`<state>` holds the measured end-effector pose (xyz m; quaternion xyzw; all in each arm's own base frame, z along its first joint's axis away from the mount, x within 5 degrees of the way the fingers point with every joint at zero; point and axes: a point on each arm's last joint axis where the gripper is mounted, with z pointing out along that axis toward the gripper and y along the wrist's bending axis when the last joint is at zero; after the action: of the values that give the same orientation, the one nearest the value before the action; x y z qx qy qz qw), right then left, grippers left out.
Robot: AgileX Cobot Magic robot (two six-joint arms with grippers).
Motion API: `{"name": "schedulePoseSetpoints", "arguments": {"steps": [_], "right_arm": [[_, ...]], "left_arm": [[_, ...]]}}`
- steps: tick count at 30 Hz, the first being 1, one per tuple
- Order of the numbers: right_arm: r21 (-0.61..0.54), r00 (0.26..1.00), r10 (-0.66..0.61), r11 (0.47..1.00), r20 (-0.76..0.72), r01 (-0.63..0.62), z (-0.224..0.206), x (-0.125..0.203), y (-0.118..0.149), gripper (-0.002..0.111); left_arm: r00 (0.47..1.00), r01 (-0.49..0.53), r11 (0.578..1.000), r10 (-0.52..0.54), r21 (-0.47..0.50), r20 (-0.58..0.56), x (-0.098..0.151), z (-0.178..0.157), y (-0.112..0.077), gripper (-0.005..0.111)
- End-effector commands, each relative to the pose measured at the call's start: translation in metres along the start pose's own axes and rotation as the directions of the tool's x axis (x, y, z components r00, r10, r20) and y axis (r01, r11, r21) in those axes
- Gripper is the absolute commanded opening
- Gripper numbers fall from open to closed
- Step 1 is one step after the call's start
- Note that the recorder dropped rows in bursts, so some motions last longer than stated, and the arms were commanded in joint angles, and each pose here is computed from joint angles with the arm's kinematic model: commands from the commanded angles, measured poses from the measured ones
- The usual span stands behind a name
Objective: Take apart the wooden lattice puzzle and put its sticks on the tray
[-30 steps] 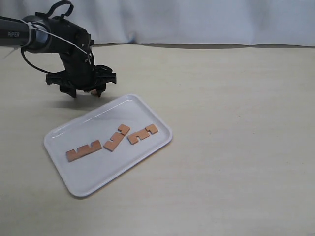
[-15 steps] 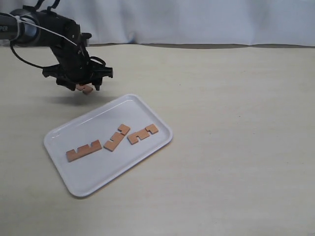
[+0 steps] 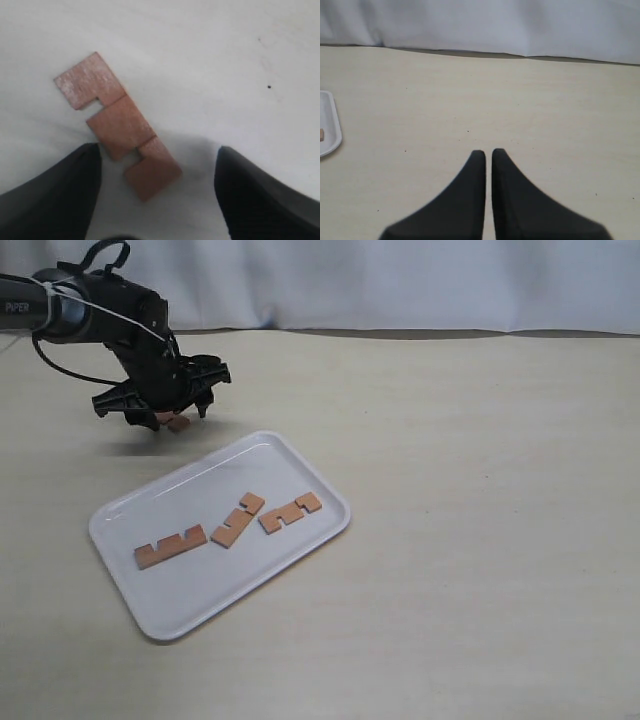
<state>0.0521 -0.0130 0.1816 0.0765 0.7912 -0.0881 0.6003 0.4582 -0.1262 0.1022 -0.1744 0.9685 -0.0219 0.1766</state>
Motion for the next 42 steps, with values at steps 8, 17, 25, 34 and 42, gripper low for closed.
{"name": "schedulePoseSetpoints", "arguments": {"steps": [8, 17, 25, 34, 42], "right_arm": [[0.004, 1.000, 0.004, 1.000, 0.008, -0.004, 0.000, 0.000, 0.000, 0.004], [0.004, 1.000, 0.004, 1.000, 0.008, -0.004, 0.000, 0.000, 0.000, 0.004], [0.004, 1.000, 0.004, 1.000, 0.008, -0.004, 0.000, 0.000, 0.000, 0.004], [0.004, 1.000, 0.004, 1.000, 0.008, -0.004, 0.000, 0.000, 0.000, 0.004], [0.004, 1.000, 0.004, 1.000, 0.008, -0.004, 0.000, 0.000, 0.000, 0.004]], "left_arm": [[0.999, -0.050, 0.986, 0.046, -0.160, -0.029, 0.002, 0.001, 0.015, 0.063], [0.995, -0.080, 0.984, 0.069, -0.160, -0.074, 0.008, 0.012, 0.016, 0.043], [0.989, -0.103, 0.977, 0.081, -0.187, -0.121, 0.016, 0.026, 0.020, 0.040], [0.979, -0.161, 0.966, 0.131, -0.201, -0.155, 0.017, 0.022, 0.022, 0.000], [0.921, -0.389, 0.916, 0.384, -0.100, -0.072, 0.000, -0.036, 0.005, 0.000]]}}
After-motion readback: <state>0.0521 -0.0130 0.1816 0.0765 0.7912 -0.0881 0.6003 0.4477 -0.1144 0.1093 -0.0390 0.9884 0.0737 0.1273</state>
